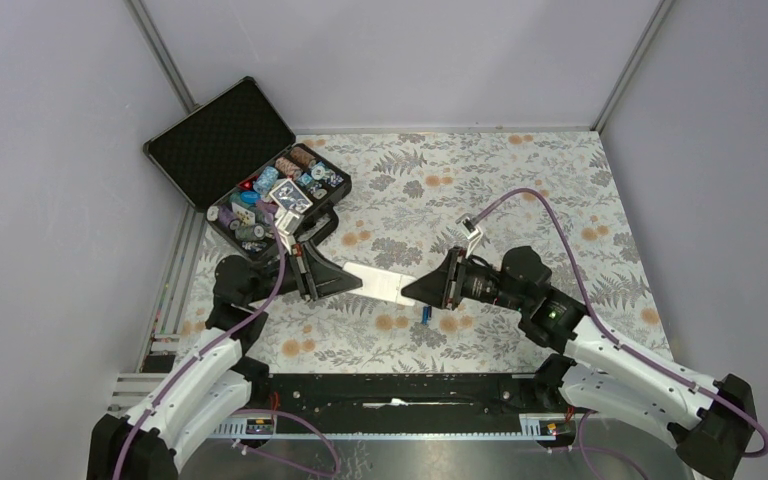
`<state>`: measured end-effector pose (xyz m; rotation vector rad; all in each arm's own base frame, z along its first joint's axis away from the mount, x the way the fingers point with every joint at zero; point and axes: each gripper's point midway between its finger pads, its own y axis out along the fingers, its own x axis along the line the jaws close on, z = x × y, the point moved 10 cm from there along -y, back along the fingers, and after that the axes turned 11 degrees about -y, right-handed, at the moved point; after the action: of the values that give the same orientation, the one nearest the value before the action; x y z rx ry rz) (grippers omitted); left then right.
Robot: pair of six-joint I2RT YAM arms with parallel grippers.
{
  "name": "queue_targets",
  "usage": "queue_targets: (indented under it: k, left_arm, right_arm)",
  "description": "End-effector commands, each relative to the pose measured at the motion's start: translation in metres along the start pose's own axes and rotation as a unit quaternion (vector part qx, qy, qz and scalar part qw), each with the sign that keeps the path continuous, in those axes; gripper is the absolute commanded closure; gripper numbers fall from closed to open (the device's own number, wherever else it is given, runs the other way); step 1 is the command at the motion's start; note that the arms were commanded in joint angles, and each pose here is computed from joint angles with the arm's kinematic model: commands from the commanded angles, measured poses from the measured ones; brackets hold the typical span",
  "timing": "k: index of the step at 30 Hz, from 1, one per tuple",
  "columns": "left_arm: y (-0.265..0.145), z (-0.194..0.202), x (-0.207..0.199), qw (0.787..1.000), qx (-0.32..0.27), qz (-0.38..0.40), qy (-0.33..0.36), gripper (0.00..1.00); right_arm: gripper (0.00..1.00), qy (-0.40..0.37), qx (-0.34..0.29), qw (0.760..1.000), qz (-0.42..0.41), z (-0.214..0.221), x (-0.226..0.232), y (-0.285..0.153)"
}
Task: Load the batteries into the remote control
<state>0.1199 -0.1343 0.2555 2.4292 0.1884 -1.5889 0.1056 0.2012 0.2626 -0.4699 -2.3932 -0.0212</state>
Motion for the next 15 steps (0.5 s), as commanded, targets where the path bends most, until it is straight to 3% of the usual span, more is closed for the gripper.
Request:
queue_targets:
  k: [1, 15]
  left_arm:
    - [-0.003, -0.002, -0.006, 1.0, -0.013, 0.021, 0.018, 1.0]
    - [-0.01, -0.011, -0.008, 0.999, -0.042, 0.023, 0.014, 1.0]
  right_arm:
    - [0.83, -0.011, -0.023, 1.0, -0.007, -0.003, 0.0, -0.003]
    - [0.92, -0.017, -0.04, 0.999, 0.011, 0.005, -0.001, -0.021]
